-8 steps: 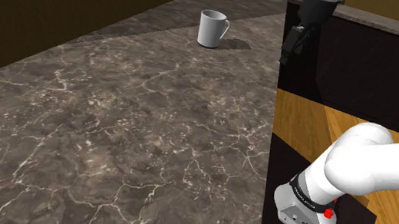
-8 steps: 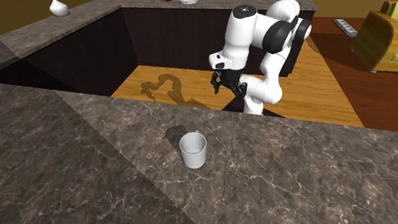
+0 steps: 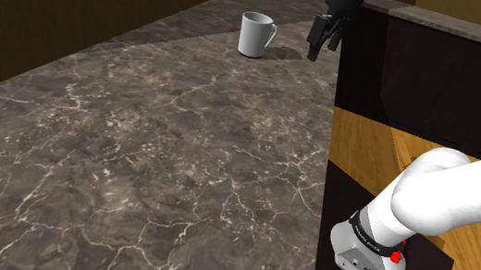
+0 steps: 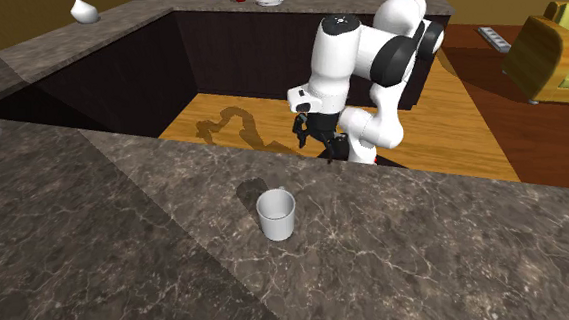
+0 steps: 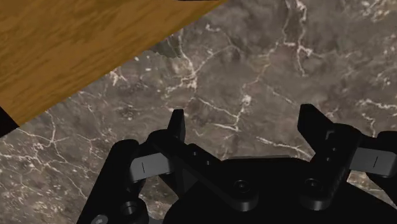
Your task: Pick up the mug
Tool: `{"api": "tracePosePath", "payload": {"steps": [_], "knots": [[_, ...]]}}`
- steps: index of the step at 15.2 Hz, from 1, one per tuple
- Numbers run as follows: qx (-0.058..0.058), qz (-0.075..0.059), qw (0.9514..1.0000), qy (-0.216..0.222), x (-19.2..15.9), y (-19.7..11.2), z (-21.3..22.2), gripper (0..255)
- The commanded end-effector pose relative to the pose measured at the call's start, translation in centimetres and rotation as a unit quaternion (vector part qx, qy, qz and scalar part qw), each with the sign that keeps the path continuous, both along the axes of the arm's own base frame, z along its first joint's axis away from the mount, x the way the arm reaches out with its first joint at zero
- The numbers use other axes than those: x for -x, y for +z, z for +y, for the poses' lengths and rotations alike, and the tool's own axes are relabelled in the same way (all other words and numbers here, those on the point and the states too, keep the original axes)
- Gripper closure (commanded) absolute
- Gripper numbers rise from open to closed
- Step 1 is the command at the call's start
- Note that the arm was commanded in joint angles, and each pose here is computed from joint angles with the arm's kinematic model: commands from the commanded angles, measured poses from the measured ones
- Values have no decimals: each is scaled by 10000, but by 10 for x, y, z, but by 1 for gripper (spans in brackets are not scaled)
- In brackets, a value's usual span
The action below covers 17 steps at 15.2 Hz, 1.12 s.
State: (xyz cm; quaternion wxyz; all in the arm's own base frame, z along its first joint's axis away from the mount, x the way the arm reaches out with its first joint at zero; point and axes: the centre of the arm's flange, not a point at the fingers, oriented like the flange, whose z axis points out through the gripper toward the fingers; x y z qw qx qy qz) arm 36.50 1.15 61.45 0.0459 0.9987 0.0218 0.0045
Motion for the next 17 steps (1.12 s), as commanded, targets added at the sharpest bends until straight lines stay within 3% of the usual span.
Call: {"api": "tracePosePath", "payload": {"steps": [1, 15, 17], "knots": [[-21, 7, 10000, -56, -25, 4, 13, 0], [-130, 38, 9989, -441, -201, 25, 67, 0], [-132, 39, 9989, -448, -205, 20, 67, 0]]}}
